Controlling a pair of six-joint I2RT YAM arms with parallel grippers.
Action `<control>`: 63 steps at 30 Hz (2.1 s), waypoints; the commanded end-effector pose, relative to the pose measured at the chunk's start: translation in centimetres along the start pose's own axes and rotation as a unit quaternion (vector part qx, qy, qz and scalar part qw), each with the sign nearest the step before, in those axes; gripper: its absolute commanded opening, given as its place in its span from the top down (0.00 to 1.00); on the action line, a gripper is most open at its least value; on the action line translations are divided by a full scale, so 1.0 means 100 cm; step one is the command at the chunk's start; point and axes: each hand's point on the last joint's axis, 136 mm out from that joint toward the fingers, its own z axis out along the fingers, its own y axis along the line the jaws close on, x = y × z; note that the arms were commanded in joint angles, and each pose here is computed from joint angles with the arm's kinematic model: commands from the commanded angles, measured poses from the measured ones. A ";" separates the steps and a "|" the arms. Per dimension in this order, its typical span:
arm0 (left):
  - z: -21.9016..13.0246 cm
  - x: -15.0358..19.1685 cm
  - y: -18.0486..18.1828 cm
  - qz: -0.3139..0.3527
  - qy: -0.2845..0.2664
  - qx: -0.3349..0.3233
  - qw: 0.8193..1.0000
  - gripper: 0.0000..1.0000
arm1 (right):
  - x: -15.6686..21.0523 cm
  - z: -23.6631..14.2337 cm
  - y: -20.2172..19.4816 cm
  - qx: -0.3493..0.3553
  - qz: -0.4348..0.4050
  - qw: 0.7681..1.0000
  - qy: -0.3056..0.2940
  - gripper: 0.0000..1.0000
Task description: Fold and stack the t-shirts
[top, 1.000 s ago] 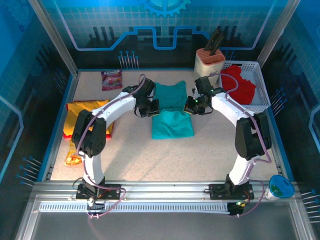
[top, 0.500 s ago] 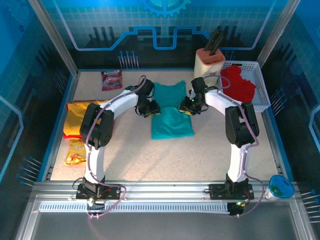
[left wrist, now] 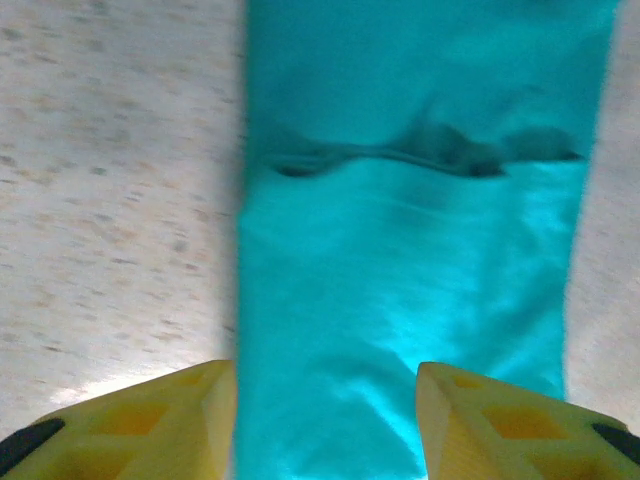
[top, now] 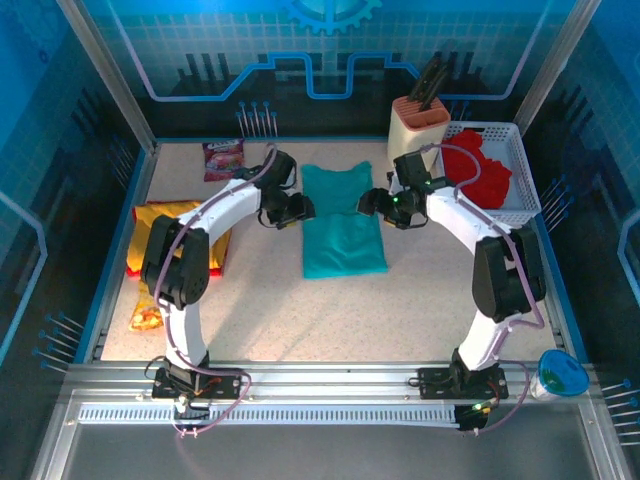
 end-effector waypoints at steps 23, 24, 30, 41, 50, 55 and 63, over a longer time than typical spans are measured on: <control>0.008 0.039 0.006 -0.002 0.053 0.034 0.998 0.52 | 0.116 0.051 -0.043 -0.078 0.057 0.991 0.088 0.27; 0.001 0.045 0.006 0.000 0.057 0.038 0.998 0.51 | 0.114 0.045 -0.039 -0.080 0.050 0.992 0.087 0.26; -0.016 0.097 0.026 -0.024 0.084 0.050 0.995 0.50 | 0.109 0.007 -0.042 -0.026 0.017 0.996 0.080 0.21; 0.027 0.156 0.032 -0.064 0.133 0.051 0.988 0.58 | 0.127 -0.007 -0.090 0.094 -0.009 0.991 0.091 0.26; 0.039 0.150 0.033 -0.070 0.124 0.041 0.989 0.61 | 0.137 0.014 -0.095 0.095 0.007 0.990 0.107 0.37; 0.044 0.150 0.036 -0.071 0.128 0.033 0.989 0.59 | 0.139 0.023 -0.088 0.086 0.012 0.990 0.107 0.38; 0.033 0.151 0.047 -0.057 0.123 -0.003 0.991 0.52 | 0.138 0.031 -0.082 0.086 0.011 0.991 0.101 0.43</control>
